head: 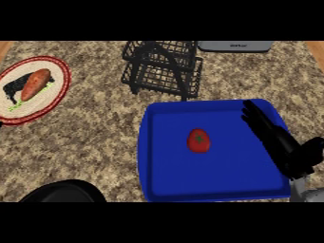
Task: Pick the tomato from the tray and place it in the tiered basket
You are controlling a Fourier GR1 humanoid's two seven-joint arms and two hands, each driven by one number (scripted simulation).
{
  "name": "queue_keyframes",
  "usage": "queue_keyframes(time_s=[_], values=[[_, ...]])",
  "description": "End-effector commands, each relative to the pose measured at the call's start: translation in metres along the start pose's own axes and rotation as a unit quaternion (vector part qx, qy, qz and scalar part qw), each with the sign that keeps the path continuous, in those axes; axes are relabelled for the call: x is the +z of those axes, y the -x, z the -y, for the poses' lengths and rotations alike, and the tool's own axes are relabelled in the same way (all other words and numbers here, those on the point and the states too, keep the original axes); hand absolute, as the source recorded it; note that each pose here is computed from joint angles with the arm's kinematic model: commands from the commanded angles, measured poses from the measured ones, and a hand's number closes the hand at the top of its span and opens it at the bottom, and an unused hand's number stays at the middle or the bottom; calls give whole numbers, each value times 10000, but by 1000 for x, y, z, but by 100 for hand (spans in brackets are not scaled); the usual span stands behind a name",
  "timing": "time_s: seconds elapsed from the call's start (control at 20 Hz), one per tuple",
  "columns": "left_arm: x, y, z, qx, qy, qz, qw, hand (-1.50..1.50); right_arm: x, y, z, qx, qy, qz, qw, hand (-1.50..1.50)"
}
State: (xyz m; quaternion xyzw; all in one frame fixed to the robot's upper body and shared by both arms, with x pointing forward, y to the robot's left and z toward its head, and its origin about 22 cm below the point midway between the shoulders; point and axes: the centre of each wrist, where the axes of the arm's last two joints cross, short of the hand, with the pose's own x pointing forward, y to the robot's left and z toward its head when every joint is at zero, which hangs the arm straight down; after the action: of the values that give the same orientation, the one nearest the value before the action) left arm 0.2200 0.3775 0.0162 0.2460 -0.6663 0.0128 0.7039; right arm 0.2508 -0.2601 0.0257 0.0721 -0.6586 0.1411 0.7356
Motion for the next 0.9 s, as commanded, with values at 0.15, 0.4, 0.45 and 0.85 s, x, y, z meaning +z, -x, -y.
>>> queue_keyframes(time_s=[0.15, 0.4, 0.45, 0.85], values=[[30, 28, 44, 216, 428, -605, 9970, 0, -3, -53, 22, 991, 2400, 1312, 9567, 150], [45, 43, 56, 521, 549, -1158, 9904, 0, 27, -19, 68, 251, 5429, 452, 8382, -150], [51, 41, 60, 551, 605, -1072, 9909, 0, 30, -19, 61, 25, 5773, 644, 8140, -150], [52, 31, 106, 528, 1091, -1014, 9874, 0, 60, -19, -54, 280, 5865, 986, 8034, -150]])
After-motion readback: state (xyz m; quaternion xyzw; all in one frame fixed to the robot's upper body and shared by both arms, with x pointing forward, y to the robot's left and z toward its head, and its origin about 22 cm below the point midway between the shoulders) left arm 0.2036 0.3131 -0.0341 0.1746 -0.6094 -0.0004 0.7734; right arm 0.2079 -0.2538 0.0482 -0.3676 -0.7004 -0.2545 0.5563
